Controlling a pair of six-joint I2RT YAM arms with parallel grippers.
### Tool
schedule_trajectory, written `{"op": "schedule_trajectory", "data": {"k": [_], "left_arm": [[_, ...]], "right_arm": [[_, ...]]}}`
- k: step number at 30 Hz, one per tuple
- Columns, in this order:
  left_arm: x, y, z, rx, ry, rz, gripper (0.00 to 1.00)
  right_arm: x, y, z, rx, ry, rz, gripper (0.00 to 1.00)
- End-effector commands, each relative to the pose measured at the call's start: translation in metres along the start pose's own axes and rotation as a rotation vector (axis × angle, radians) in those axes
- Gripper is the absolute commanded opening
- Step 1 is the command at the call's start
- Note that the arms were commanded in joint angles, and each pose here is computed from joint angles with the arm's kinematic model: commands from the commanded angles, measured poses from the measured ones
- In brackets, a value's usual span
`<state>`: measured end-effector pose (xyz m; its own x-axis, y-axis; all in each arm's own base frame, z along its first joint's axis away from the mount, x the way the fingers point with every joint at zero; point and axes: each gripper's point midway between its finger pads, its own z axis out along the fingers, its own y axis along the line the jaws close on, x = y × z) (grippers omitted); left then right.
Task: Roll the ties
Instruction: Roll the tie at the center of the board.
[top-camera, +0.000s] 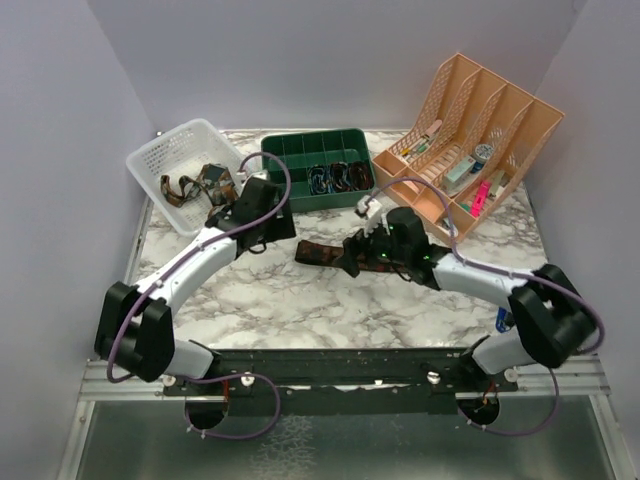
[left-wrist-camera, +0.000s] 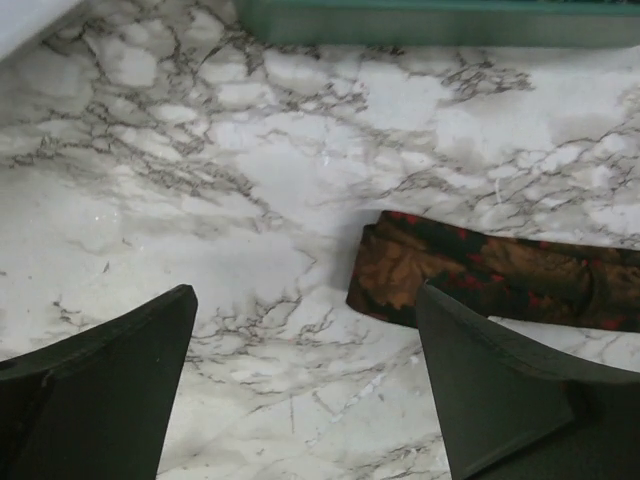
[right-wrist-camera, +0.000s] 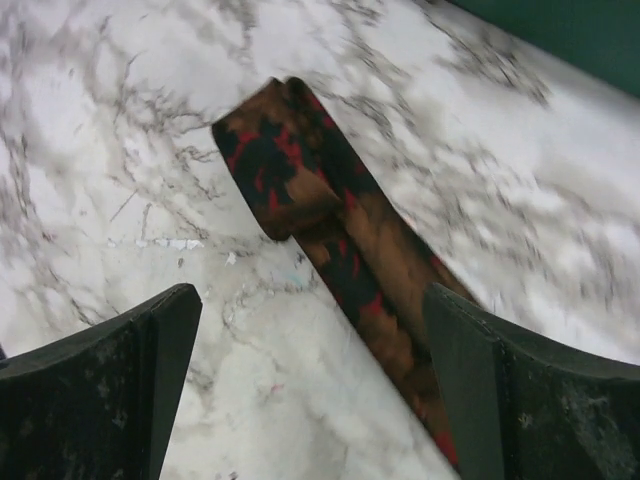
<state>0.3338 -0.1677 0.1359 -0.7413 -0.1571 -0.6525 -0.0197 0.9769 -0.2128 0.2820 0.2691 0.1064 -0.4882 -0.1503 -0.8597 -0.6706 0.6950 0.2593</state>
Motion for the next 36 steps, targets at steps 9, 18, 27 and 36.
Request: {"op": "schedule_trajectory", "data": {"k": [9,18,27,36], "left_arm": [[0.030,0.042,-0.004,0.125,0.042,-0.161,0.97],[0.031,0.055,-0.009,0.098,0.037,-0.140,0.99],[0.030,0.056,-0.011,0.101,0.038,-0.128,0.99],[0.033,0.057,-0.011,0.104,0.045,-0.135,0.99]], "right_arm": [[-0.020,0.055,0.079,-0.543,-0.049,-0.662,0.97],[0.004,0.066,0.106,-0.620,-0.018,-0.694,0.94],[0.011,0.047,0.132,-0.533,0.004,-0.716,0.96],[0.023,0.041,0.142,-0.523,0.026,-0.700,0.96]]}}
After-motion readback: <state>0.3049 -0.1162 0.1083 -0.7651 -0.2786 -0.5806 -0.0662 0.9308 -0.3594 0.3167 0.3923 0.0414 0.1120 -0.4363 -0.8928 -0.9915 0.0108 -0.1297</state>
